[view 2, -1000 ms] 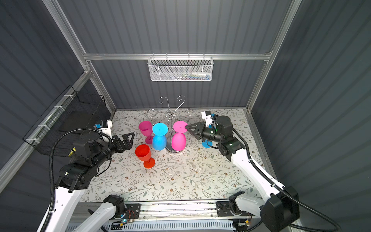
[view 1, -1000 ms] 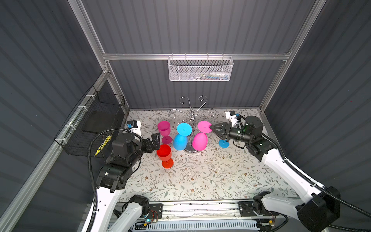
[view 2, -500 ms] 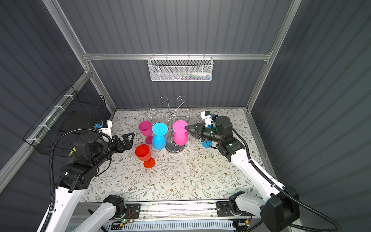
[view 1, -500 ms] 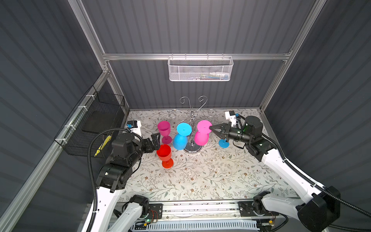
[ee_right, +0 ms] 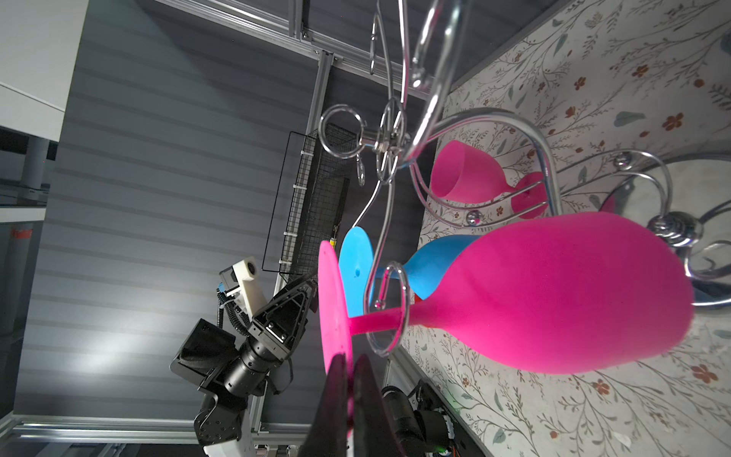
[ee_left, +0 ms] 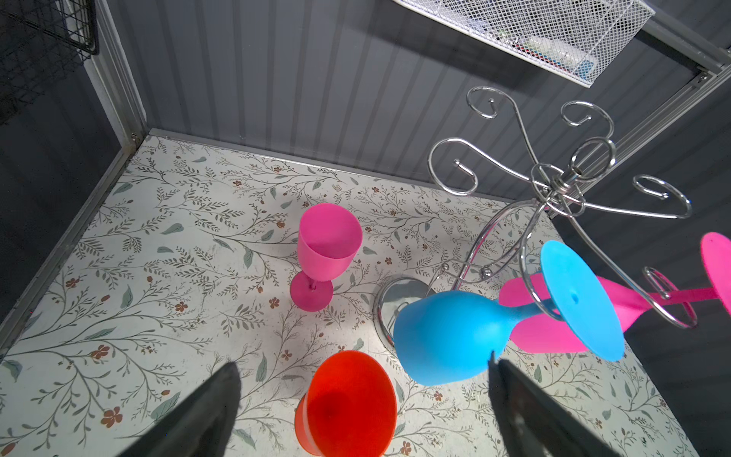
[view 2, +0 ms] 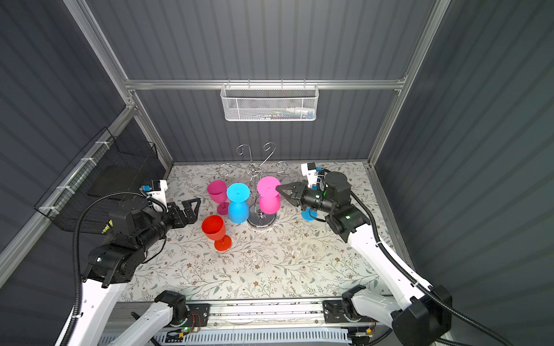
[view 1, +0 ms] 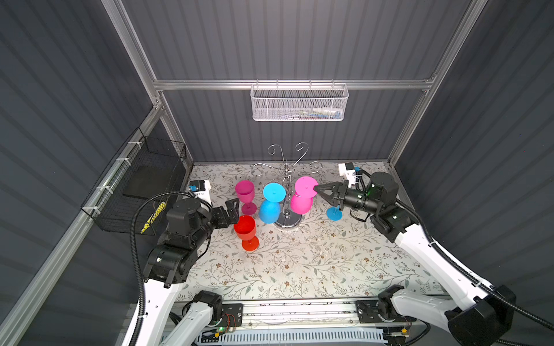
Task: Take the wine glass off the wine glass rack
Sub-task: Pick up the wine glass from the wine glass rack.
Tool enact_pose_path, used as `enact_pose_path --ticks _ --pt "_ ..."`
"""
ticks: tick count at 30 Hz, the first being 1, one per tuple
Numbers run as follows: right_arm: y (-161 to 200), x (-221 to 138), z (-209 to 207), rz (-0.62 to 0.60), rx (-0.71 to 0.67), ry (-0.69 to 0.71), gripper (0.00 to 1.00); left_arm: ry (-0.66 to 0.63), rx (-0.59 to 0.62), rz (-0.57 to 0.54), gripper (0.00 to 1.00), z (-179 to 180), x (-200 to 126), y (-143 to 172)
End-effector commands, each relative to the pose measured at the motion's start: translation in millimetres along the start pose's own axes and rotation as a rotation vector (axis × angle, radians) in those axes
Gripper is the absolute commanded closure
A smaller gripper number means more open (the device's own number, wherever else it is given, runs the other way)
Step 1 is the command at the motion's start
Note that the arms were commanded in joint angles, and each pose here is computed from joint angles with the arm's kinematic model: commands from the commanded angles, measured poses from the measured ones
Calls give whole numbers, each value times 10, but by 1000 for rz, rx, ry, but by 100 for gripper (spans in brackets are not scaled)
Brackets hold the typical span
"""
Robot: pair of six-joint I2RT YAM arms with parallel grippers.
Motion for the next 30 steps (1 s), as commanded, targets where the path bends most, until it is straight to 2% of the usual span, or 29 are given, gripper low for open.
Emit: enact_pose_path --ticks 1,18,30 --pt "-49 -27 166 -15 -31 -25 100 -16 -6 7 0 51 -18 44" --pt "74 122 251 5 -35 -30 100 -31 3 13 1 108 -73 101" --pt "-96 221 259 -59 -52 -13 100 -29 2 12 0 107 -89 105"
Point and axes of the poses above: each gripper's point midway between its finger pads, its own x axis out along the fingers, its own z axis along the line the jaws close on, y = z × x, the point moved 1 cm from there along -x, back along the fingers, and after that the axes turned 15 degrees about -x, right-handed, at the moved point
